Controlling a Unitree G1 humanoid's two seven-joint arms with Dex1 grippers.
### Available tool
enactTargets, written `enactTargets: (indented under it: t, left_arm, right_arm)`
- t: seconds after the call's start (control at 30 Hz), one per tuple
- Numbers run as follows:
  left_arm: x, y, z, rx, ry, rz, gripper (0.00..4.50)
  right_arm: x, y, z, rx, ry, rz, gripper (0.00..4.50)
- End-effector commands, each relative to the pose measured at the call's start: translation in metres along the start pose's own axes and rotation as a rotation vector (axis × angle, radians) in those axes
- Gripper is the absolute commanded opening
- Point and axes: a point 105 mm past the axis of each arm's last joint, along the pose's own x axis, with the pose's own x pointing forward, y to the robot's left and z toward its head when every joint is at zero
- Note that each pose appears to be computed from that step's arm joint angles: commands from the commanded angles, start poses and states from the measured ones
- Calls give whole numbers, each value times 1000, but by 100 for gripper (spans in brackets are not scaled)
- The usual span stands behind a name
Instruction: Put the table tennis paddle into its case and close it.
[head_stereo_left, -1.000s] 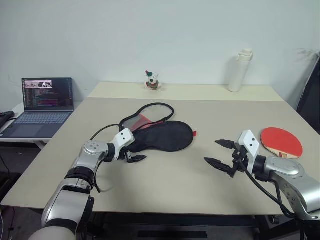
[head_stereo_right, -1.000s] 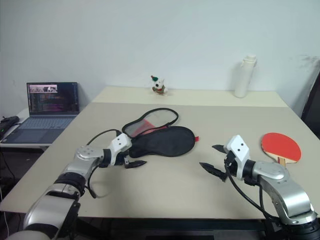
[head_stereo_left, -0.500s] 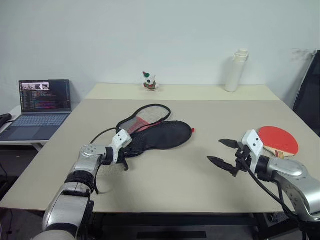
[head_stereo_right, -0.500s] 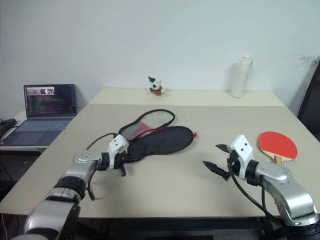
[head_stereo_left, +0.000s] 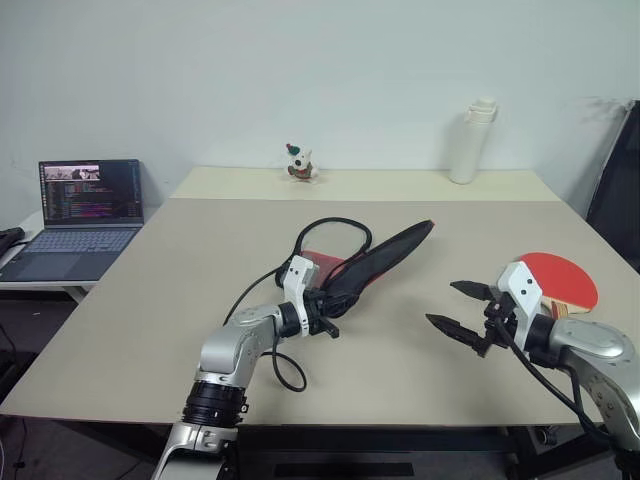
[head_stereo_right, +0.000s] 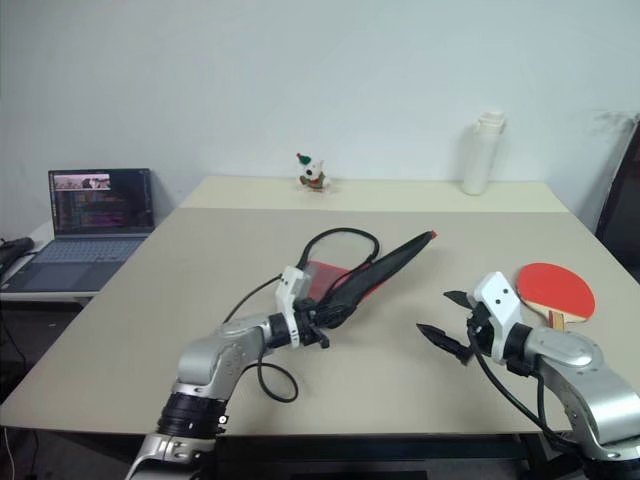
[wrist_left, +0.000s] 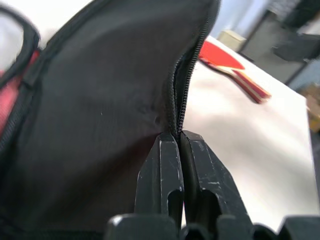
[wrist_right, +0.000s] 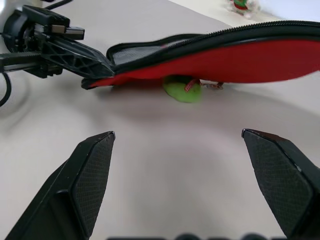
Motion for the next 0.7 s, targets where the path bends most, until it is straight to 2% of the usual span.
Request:
enactTargets:
  t: [0.03,0.2,0.3,0.37,0.5,0.7]
  left_arm:
    - [3,-10,11,35,-27,-15,49]
    - [1,-15,6,59,-21,-31,202]
    - [-10,-24,7,74,-29,-105,290]
    - [-24,-22,8,97,-28,-134,290]
    - [-67,9,20,172,-18,-66,290]
    - [-103,39,36,236,-15,39,290]
  right_arm:
    - [-4,0,13,-34,-30,0,450]
    - [-3,2,8,17,-18,-5,450]
    - [0,2,5,86,-14,-22,450]
    - [3,2,4,160,-17,-32,450]
    - [13,11,1,384,2,-14,450]
    - [40,26,-5,478,49,-9,450]
